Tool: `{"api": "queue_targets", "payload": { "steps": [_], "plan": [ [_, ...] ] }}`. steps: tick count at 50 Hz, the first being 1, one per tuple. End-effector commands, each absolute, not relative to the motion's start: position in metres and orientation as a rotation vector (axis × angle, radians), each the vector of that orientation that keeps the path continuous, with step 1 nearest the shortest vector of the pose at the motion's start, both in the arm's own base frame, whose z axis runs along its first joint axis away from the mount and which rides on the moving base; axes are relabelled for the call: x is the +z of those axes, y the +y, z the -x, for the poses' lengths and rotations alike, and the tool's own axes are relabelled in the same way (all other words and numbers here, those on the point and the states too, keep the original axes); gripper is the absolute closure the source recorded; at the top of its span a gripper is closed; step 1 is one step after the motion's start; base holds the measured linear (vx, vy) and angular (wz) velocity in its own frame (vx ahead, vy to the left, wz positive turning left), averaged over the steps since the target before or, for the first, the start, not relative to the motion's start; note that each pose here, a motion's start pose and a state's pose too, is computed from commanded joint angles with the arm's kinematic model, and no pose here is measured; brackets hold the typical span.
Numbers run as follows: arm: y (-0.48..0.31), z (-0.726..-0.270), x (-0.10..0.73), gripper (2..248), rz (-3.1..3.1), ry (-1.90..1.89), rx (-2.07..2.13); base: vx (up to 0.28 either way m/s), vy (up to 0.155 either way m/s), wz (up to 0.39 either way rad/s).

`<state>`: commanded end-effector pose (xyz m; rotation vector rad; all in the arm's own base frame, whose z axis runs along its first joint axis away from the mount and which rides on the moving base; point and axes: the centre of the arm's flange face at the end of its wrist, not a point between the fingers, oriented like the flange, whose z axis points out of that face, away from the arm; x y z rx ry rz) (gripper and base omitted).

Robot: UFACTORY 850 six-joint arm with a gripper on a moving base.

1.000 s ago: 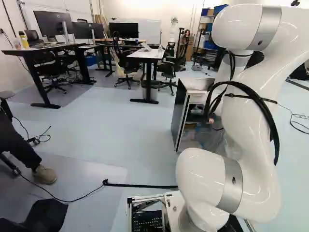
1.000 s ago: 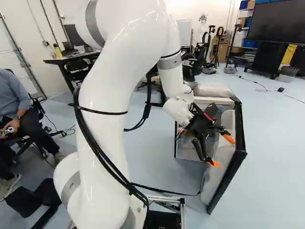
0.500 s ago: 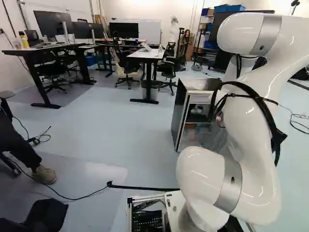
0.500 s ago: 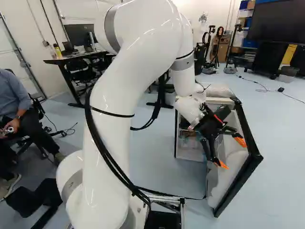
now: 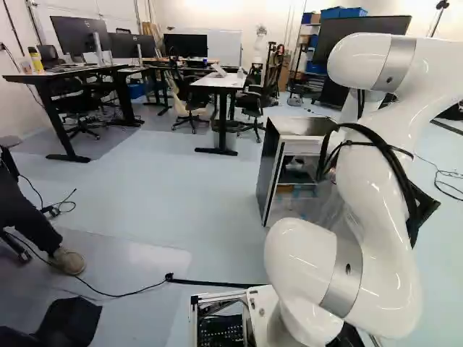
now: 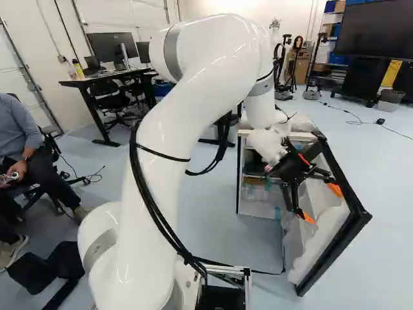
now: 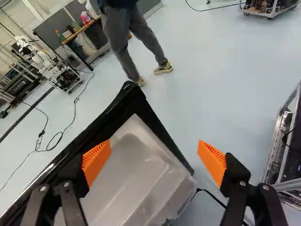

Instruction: Open the fridge door

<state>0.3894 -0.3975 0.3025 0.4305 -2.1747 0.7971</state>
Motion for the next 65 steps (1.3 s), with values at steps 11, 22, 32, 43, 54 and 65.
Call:
{"api": "queue_targets", "payload": {
  "steps": [11,22,32,43,54,65],
  "plan": [
    [-0.406,-0.407,0.303,3,-0.399,-2.197,0.809,0.000,0.000,0.000],
    [-0.413,-0.425,0.303,3,-0.378,-2.217,0.824,0.000,0.000,0.000],
    [-0.414,-0.441,0.303,3,-0.382,-2.227,0.848,0.000,0.000,0.000],
    [-0.417,-0.459,0.304,3,-0.384,-2.237,0.876,0.000,0.000,0.000],
    [-0.438,-0.466,0.304,3,-0.344,-2.249,0.892,0.000,0.000,0.000],
    [-0.463,-0.466,0.305,3,-0.293,-2.260,0.902,0.000,0.000,0.000]
  ]
}}
